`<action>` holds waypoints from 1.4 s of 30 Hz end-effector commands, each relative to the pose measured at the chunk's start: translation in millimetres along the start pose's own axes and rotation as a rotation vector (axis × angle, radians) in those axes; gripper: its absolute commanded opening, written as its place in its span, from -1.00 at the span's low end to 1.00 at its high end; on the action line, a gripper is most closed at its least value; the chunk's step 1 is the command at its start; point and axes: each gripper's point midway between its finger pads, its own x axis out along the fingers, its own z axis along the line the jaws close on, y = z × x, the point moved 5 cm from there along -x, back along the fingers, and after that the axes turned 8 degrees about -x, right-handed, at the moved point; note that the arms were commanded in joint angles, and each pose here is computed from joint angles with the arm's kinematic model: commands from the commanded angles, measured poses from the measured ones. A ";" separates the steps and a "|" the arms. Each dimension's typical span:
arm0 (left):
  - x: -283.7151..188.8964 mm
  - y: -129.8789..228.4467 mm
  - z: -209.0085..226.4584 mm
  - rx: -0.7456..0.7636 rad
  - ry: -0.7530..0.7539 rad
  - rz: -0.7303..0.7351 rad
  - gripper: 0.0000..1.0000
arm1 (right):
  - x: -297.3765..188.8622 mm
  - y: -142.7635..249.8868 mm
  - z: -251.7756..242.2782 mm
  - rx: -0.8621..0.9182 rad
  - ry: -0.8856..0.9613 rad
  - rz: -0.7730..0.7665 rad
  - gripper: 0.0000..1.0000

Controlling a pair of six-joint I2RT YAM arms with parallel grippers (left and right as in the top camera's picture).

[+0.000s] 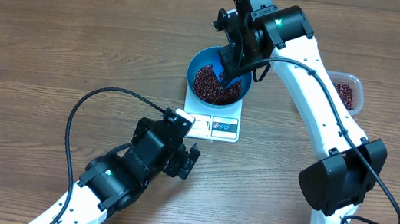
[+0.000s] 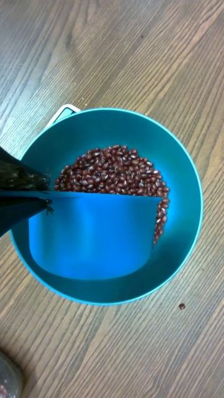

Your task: Scoop item into bowl and weigh 150g on scale

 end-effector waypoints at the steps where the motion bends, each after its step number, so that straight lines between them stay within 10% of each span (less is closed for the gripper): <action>1: 2.0 2.8 0.9 -0.010 -0.016 0.005 0.99 | -32.8 -7.1 -0.9 -0.021 0.062 -0.070 -0.93; 42: 2.0 3.0 1.0 -0.010 -0.016 0.006 0.99 | -31.1 -9.5 10.0 -0.094 0.181 -0.035 -0.93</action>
